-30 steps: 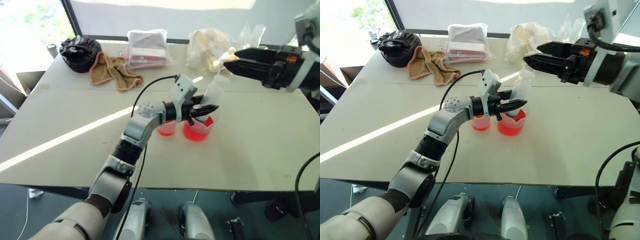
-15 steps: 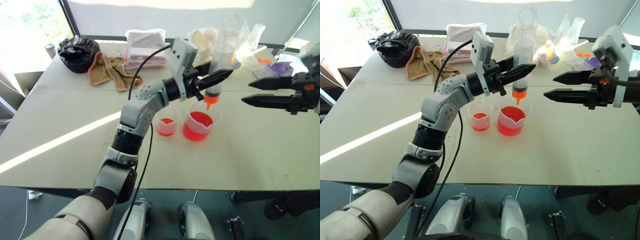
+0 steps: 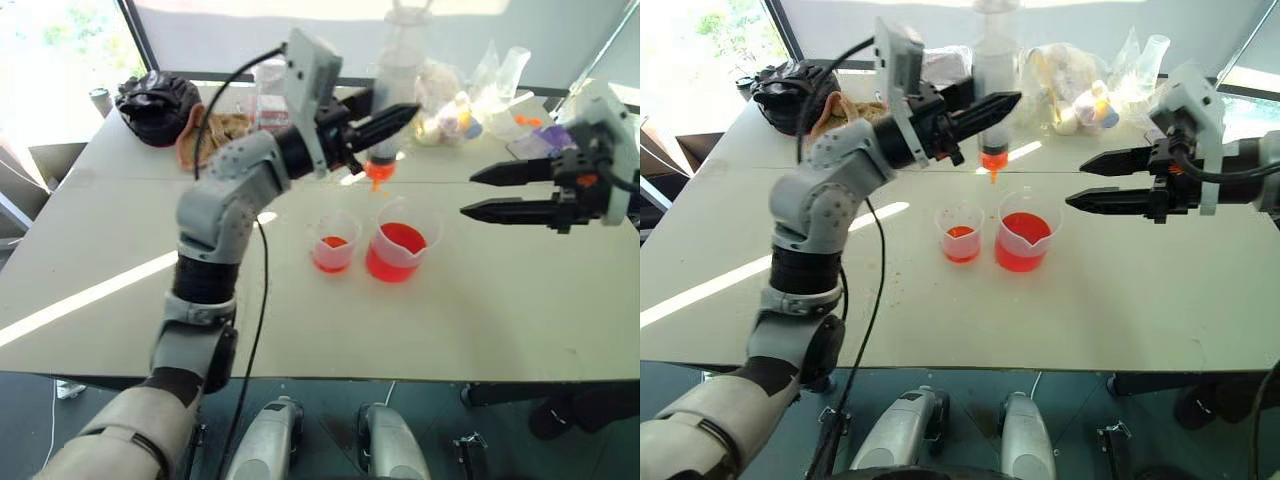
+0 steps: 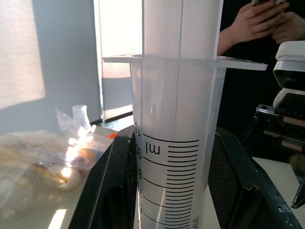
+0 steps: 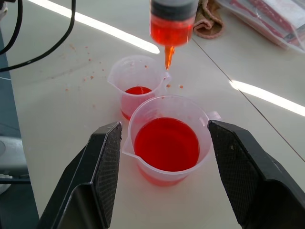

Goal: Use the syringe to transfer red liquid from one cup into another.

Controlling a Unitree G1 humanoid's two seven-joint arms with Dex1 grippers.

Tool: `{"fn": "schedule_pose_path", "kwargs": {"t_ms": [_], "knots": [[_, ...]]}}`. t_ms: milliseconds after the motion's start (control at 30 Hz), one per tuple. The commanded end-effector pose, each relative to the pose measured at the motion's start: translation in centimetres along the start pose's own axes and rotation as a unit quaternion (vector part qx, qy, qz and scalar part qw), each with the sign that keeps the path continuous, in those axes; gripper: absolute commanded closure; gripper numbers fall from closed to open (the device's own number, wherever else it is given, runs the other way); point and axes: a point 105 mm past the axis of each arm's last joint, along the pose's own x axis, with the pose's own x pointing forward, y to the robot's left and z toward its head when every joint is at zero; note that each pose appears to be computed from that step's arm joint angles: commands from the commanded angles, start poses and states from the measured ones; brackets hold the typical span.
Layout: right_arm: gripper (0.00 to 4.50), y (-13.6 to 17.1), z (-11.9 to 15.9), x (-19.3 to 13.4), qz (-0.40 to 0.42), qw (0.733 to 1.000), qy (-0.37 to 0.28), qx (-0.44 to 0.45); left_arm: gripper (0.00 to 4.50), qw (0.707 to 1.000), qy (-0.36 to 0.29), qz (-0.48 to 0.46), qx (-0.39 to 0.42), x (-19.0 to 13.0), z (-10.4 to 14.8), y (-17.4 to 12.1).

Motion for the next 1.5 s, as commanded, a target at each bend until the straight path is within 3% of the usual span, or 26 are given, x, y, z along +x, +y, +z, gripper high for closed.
{"fn": "schedule_pose_path", "kwargs": {"t_ms": [33,300,533,700,1267,1467,1500], "knots": [[1.54,0.4,1.6,0.3,0.006,0.999,-0.023,-0.023,3.05,1.000,0.001,0.016,0.011,-1.1,0.5,0.3],[1.54,0.2,2.6,1.5,0.009,0.999,-0.045,-0.022,3.05,0.998,0.033,0.044,-0.002,-2.6,-2.5,0.6],[1.54,-2.5,6.2,2.2,-0.055,0.990,-0.124,0.029,3.05,0.997,0.050,0.053,-0.001,-2.9,-5.0,0.6],[1.54,-2.7,7.7,3.6,-0.064,0.983,-0.161,0.059,3.05,0.996,0.060,0.058,0.005,-3.0,-6.1,0.7],[1.54,-1.6,10.1,7.7,-0.054,0.973,-0.202,0.095,3.05,0.996,0.071,0.049,-0.005,-3.0,-7.5,-0.1],[1.54,-1.4,9.5,8.9,-0.047,0.976,-0.187,0.102,3.05,0.996,0.070,0.048,-0.005,-2.9,-7.5,-0.2],[2.07,-1.4,9.4,9.0,-0.046,0.976,-0.186,0.104,3.05,0.996,0.069,0.048,-0.005,-2.9,-7.5,-0.3]]}}
